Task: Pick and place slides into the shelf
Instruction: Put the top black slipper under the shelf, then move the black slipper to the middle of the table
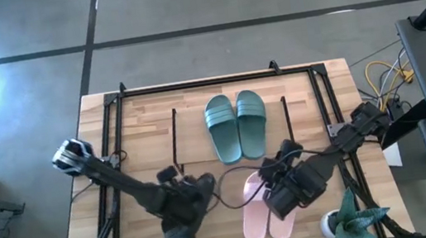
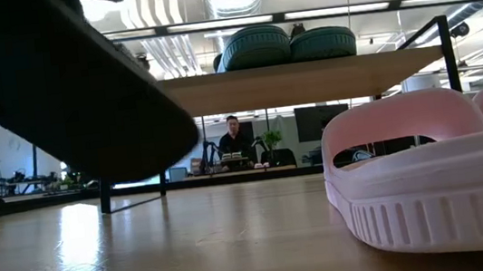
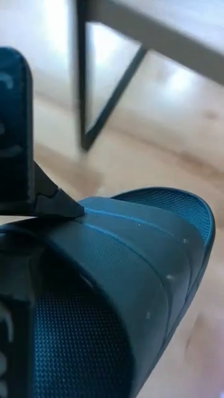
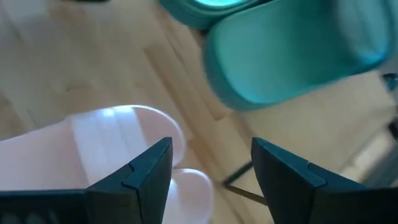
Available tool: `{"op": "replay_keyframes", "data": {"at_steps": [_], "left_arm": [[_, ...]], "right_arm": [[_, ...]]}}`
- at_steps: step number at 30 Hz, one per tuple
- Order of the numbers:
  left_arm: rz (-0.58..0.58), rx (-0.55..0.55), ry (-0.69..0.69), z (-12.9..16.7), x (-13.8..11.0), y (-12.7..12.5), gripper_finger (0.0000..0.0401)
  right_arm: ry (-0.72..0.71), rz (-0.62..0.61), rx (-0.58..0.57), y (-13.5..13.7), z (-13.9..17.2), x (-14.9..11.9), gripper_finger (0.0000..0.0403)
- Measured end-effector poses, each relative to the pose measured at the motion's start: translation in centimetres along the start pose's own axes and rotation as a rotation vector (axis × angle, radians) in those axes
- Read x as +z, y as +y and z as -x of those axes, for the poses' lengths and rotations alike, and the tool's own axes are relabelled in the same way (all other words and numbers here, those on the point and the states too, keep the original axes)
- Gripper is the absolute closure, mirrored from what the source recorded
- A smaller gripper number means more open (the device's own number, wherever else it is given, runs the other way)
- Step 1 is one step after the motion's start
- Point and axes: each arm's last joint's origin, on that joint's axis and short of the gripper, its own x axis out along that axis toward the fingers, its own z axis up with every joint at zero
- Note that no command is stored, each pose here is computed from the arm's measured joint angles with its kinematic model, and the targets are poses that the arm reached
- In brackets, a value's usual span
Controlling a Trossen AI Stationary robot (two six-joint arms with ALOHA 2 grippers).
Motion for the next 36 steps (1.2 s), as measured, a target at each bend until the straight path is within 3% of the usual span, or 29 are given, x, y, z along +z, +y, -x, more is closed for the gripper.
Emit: {"op": "replay_keyframes", "data": {"at_steps": [3, 7, 14, 19, 26, 32, 36], "left_arm": [[-0.057, 0.153, -0.028, -1.7, 0.6, -1.2, 0.0396], [-0.1, 0.326, 0.014, -3.6, 1.5, -1.6, 0.036], [-0.06, 0.347, 0.018, -4.2, 3.0, -2.2, 0.0278], [-0.03, 0.265, 0.08, -2.8, 3.3, -2.0, 0.0244], [-0.029, 0.138, 0.121, 0.8, 2.4, -1.8, 0.0239], [-0.148, -0.199, 0.091, 7.0, -0.1, -2.8, 0.0239], [-0.224, -0.292, 0.117, 8.9, -3.3, -4.5, 0.0239]], "right_arm": [[-0.009, 0.016, -0.022, -0.2, 0.5, -0.5, 0.0193], [-0.013, 0.041, -0.019, 0.0, 0.9, -1.1, 0.0193], [-0.022, 0.055, -0.007, 0.5, 1.6, -2.0, 0.0193], [-0.028, 0.071, 0.003, 0.8, 1.9, -2.5, 0.0193], [-0.033, 0.069, 0.013, 1.0, 2.4, -3.2, 0.0193], [-0.037, 0.09, 0.025, 1.3, 2.8, -3.8, 0.0193], [-0.04, 0.096, 0.029, 1.4, 2.9, -4.0, 0.0193]]}}
